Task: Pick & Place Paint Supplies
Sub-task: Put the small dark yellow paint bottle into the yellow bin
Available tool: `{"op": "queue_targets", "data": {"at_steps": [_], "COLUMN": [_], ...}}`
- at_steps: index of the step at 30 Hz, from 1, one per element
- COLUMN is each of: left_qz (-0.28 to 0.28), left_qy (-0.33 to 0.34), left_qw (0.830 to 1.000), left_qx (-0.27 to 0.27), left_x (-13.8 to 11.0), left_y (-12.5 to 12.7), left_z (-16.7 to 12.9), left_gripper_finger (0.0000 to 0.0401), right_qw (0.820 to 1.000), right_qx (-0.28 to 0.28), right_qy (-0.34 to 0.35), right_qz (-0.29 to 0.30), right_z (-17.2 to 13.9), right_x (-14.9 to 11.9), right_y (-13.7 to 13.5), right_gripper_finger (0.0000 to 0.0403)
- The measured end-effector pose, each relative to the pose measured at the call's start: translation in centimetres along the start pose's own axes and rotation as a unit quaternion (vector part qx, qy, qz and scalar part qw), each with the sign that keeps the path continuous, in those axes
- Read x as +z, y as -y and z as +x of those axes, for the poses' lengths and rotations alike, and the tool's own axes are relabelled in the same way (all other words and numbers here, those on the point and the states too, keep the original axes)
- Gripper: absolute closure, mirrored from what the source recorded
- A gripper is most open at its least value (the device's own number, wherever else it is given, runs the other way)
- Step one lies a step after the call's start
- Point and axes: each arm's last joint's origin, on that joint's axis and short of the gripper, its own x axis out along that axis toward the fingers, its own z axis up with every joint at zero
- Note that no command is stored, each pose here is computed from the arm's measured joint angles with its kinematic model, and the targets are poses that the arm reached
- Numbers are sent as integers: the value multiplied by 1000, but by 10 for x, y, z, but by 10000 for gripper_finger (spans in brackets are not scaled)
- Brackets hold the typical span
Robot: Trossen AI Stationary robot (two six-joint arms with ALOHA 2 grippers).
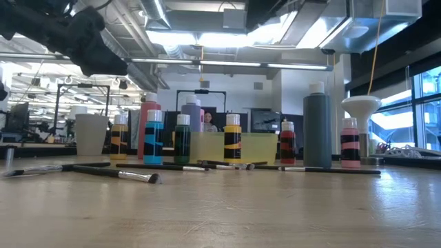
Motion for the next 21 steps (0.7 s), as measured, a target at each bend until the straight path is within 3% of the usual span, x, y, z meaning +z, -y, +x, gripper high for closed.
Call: {"op": "queue_targets", "data": {"at_steps": [5,14,21], "left_qz": [2,-10,-40], "left_qy": [1,-4,-26], "left_qw": [1000,1000,999], "left_qx": [5,0,-1], "left_x": [0,1,-2], "left_y": [-1,-2,-3], "left_z": [0,3,10], "left_gripper_finger": [192,108,95], "right_qw": [1000,999,998], "right_qx": [7,32,32], "right_qy": [-5,-24,-24], "right_qz": [18,31,45], "right_z": [0,-3,-3], "right_x": [0,-2,-2], "right_y": [-1,-4,-4], "right_gripper_finger": [174,174,174]}}
